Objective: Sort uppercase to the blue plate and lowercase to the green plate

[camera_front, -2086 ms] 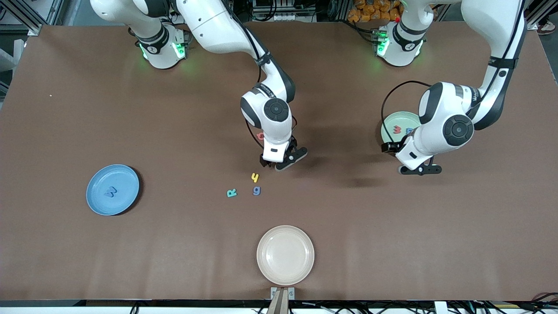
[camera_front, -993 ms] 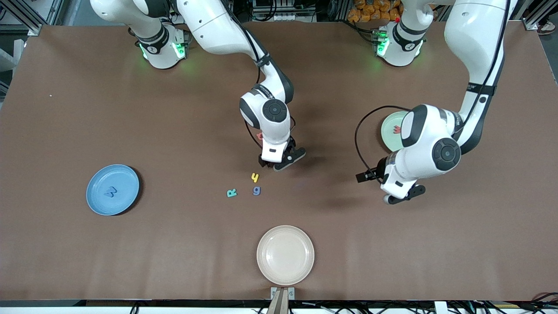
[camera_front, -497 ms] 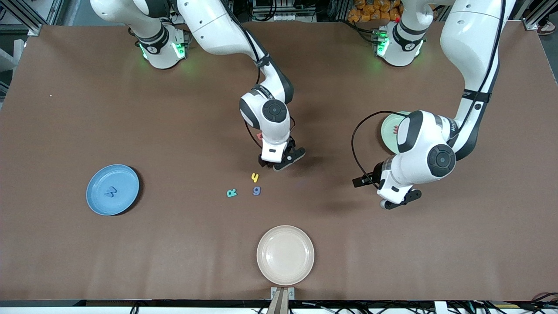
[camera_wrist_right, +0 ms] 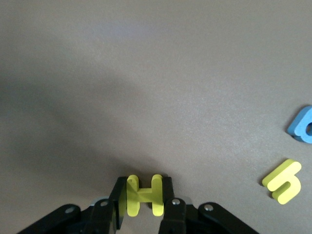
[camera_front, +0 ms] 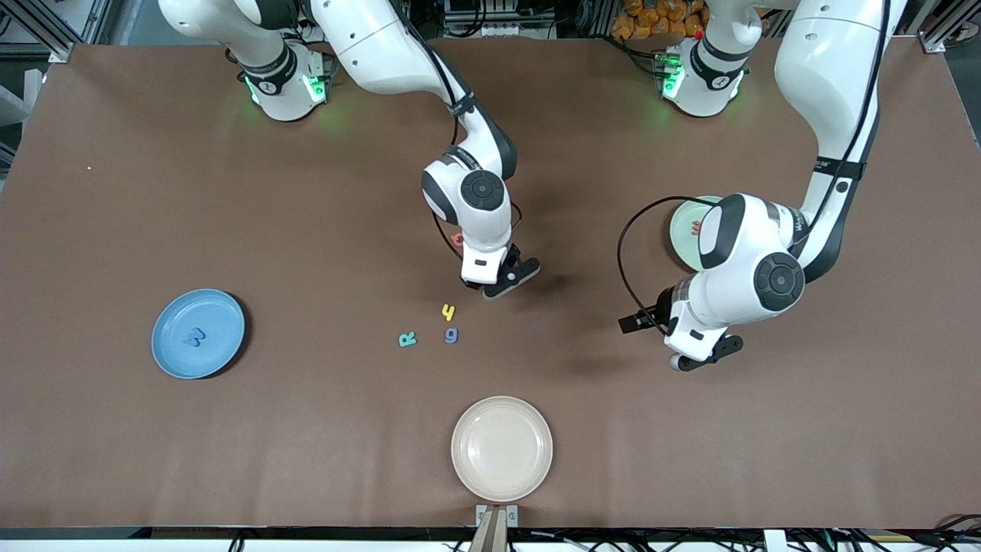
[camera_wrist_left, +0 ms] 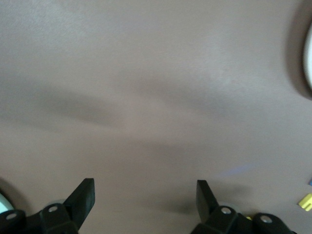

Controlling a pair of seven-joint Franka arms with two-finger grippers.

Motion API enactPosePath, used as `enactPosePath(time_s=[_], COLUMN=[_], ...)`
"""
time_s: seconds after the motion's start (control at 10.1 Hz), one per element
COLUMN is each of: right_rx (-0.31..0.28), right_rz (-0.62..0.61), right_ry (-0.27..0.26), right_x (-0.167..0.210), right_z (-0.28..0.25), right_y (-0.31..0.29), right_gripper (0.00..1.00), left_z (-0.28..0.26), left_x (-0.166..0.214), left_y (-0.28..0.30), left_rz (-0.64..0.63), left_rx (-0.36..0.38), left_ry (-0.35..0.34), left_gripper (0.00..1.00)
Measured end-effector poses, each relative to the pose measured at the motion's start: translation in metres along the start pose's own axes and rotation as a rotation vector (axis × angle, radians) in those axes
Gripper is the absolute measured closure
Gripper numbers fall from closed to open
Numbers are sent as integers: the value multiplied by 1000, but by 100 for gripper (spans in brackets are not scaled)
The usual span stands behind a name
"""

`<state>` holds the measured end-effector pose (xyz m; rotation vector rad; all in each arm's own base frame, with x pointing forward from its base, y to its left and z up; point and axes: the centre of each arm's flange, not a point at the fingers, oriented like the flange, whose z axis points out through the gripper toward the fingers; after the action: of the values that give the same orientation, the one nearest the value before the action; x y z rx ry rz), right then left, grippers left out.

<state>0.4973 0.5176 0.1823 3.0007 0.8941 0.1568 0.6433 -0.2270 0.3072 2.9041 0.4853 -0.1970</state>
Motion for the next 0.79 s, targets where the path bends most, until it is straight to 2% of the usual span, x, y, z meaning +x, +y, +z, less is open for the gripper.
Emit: enactPosePath(time_s=[0.2, 0.4, 0.5, 0.79], right_rx=[0, -19, -38, -97], right_rz=[8, 50, 91, 246], right_ry=[-2, -42, -60, -44], right_x=[0, 2, 7, 21], right_z=[0, -1, -4, -28], right_y=[1, 26, 58, 180], right_gripper=[66, 67, 67, 67], left_z=[2, 16, 26, 31], left_x=[-6, -15, -17, -16], left_y=[12, 23, 27, 39], left_rz=[21, 12, -12, -55], left_rx=[29, 50, 57, 54], left_ry=[24, 17, 9, 23], left_gripper=[7, 7, 7, 7])
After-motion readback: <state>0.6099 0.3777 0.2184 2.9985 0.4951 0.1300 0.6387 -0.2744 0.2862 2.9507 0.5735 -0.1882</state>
